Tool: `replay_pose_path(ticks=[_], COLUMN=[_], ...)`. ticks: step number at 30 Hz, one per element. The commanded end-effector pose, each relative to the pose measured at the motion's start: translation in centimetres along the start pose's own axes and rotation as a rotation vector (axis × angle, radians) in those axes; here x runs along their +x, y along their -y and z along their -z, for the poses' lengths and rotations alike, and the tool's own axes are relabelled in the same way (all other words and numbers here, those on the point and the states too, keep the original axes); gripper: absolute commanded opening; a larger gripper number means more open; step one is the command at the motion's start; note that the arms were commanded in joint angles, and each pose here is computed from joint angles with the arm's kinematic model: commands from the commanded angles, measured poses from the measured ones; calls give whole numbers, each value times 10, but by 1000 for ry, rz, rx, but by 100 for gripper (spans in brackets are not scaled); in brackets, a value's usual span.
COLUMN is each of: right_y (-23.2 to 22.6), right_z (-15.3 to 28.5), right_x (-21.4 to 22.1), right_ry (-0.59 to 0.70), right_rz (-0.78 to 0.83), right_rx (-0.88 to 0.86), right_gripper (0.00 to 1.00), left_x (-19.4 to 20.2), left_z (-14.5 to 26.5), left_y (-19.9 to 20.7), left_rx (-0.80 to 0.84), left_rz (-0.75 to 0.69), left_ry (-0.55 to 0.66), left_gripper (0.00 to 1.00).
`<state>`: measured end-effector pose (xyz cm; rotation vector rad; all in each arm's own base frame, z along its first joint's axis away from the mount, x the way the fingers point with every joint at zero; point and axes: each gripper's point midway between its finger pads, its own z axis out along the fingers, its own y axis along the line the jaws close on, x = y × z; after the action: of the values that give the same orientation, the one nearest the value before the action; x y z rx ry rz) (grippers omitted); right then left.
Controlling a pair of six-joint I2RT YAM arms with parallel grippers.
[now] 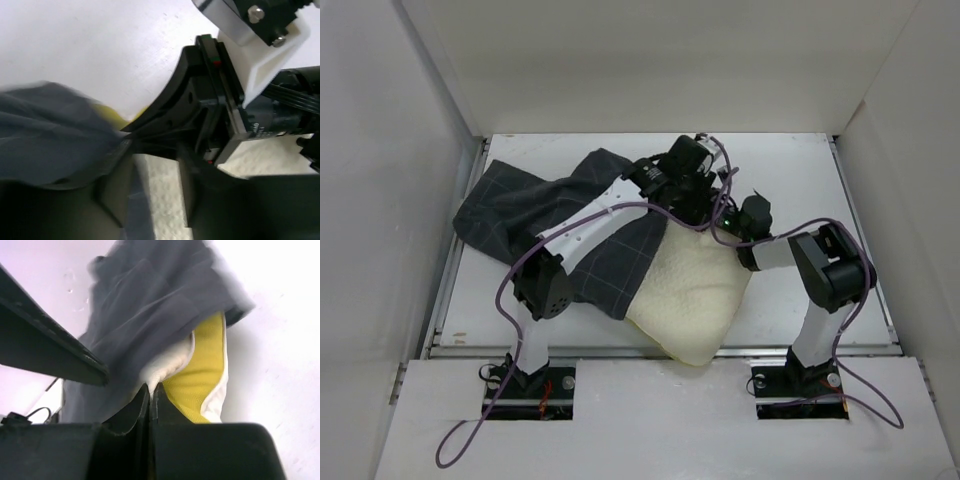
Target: Put the pillow into the pillowcase
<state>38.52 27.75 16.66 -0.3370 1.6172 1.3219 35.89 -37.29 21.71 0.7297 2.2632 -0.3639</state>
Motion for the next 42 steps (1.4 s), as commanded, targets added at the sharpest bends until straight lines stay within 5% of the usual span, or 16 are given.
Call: replay_pose_path(ticks=[1,3,5,6,10,14,15,18,24,26,35,40,42], right_y=[-64,-63,-53,-52,-30,-2,11,25,32,23,54,34,25], right_z=[3,9,14,18,33,46,54,69,77,74,77,66,66], right_x=[-43,-39,-23,-18,-7,-9,-5,-26,-21,-10,12,47,63], right_ry=[166,144,82,61,3,-101,-127,-81,-169,-223,-325,-408,-442], right_rz=[104,113,82,103,116,189,181,205,169,182,159,53,28], right_rx=[-137,-96,-43,-23,120,311,397,520,522,442,523,323,269], right_gripper=[0,5,21,35,42,62,74,79,83,100,100,83,77], left_x=[-18,-15,-10,-11,-11,-10,-14,-14,32,45,159,206,213], left_z=[32,30,31,31,45,52,54,43,26,32,69,44,32], left_y=[22,-10,-30,-36,-46,-57,-58,-75,-53,-41,-9,-26,-59], left_rx=[67,-35,-134,-166,-221,-277,-285,-360,-314,-279,-155,-242,-337], left_rz=[120,185,219,219,228,245,247,276,275,309,454,509,572], left_ry=[88,73,68,76,85,109,120,89,-2,-3,-109,-183,-191], left_gripper=[43,61,93,100,100,100,100,100,100,100,100,100,89])
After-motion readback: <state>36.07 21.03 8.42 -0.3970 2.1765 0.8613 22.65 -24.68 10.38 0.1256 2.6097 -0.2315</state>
